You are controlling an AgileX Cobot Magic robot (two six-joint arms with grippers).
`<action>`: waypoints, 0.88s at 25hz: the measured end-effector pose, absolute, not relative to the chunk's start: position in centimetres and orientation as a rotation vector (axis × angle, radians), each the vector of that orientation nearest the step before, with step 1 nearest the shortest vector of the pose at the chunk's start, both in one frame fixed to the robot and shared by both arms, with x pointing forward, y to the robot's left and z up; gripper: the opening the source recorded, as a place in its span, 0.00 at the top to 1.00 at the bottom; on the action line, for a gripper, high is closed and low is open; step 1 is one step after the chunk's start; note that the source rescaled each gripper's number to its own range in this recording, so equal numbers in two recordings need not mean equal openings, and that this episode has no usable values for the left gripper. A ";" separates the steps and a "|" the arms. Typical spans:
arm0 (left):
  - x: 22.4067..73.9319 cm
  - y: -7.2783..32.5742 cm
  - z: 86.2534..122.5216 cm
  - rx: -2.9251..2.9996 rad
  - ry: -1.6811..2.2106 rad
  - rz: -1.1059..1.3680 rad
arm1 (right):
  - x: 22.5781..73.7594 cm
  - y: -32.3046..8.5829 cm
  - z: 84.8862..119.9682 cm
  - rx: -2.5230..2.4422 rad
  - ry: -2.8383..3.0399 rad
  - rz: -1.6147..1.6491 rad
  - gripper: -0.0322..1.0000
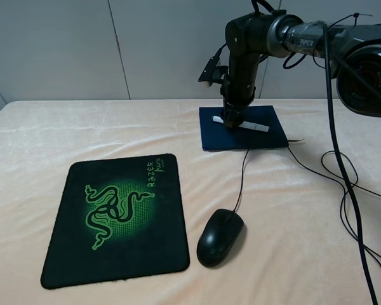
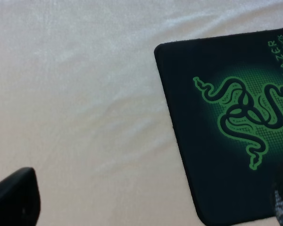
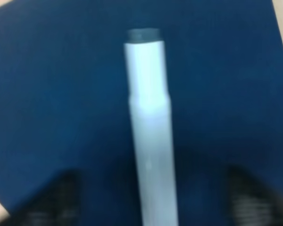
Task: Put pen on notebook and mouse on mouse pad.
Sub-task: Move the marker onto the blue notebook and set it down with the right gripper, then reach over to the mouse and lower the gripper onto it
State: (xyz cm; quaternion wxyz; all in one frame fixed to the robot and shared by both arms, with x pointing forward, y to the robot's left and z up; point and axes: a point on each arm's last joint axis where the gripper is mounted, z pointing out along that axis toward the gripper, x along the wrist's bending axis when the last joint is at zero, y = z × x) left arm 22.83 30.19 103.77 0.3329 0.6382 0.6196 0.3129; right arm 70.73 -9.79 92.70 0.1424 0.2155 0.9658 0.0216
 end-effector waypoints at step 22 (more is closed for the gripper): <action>22.8 30.2 103.8 1.667 1.618 0.818 | 68.2 -9.0 105.5 0.789 2.598 0.259 0.00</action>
